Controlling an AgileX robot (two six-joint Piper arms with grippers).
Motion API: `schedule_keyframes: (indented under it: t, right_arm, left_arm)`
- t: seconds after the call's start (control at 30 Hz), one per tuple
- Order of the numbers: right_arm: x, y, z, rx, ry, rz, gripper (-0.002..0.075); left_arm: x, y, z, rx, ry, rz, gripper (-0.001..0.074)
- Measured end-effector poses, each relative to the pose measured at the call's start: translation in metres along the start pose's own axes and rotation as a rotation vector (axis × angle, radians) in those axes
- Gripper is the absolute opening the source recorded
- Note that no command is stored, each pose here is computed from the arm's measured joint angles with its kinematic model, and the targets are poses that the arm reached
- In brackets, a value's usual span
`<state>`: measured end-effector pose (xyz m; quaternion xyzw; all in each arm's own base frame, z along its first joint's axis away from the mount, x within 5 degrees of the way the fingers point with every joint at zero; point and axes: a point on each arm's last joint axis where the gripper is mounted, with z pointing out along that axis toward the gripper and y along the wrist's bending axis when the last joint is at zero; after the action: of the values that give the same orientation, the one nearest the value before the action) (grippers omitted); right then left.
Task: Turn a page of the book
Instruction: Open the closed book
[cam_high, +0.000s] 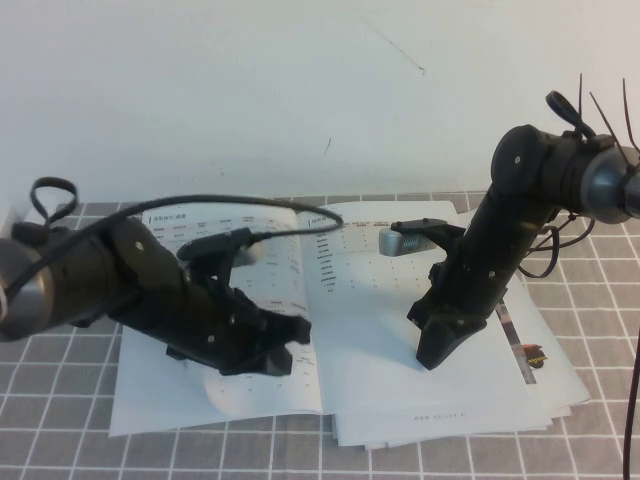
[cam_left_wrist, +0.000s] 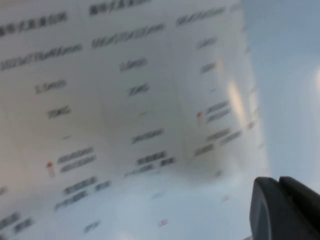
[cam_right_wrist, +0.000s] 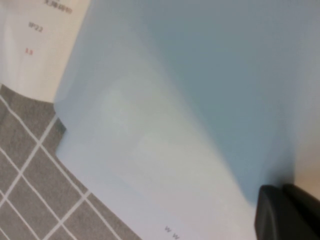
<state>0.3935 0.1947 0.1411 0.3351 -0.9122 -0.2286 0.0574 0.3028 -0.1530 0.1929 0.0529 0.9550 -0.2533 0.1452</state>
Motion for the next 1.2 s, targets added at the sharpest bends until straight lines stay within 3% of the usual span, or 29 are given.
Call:
schedule_keyframes:
  t: [0.13,0.3,0.43,0.7,0.93,1.2]
  right_arm:
    - [0.000,0.000,0.000,0.000,0.000,0.000,0.0000]
    - [0.000,0.000,0.000,0.001,0.001,-0.001,0.0000]
    - [0.000,0.000,0.000,0.001,0.001,0.000,0.0000]
    - [0.000,0.000,0.000,0.001,0.001,0.002,0.0000]
    - [0.000,0.000,0.000,-0.001,-0.001,0.003,0.0000]
    - [0.000,-0.003,0.008,-0.017,0.011,0.016,0.0000]
  left_arm:
    - [-0.011,0.005,-0.008,0.127,-0.058,-0.071,-0.0004]
    - [-0.028,0.019,-0.019,0.176,-0.195,-0.073,-0.0004]
    - [-0.038,0.032,-0.029,0.160,-0.246,-0.066,-0.0004]
    - [-0.063,0.031,-0.043,0.030,-0.265,0.148,-0.0004]
    - [-0.060,0.022,-0.007,0.014,-0.159,0.229,-0.0004]
    - [-0.049,0.036,0.031,-0.054,-0.023,0.285,-0.0004]
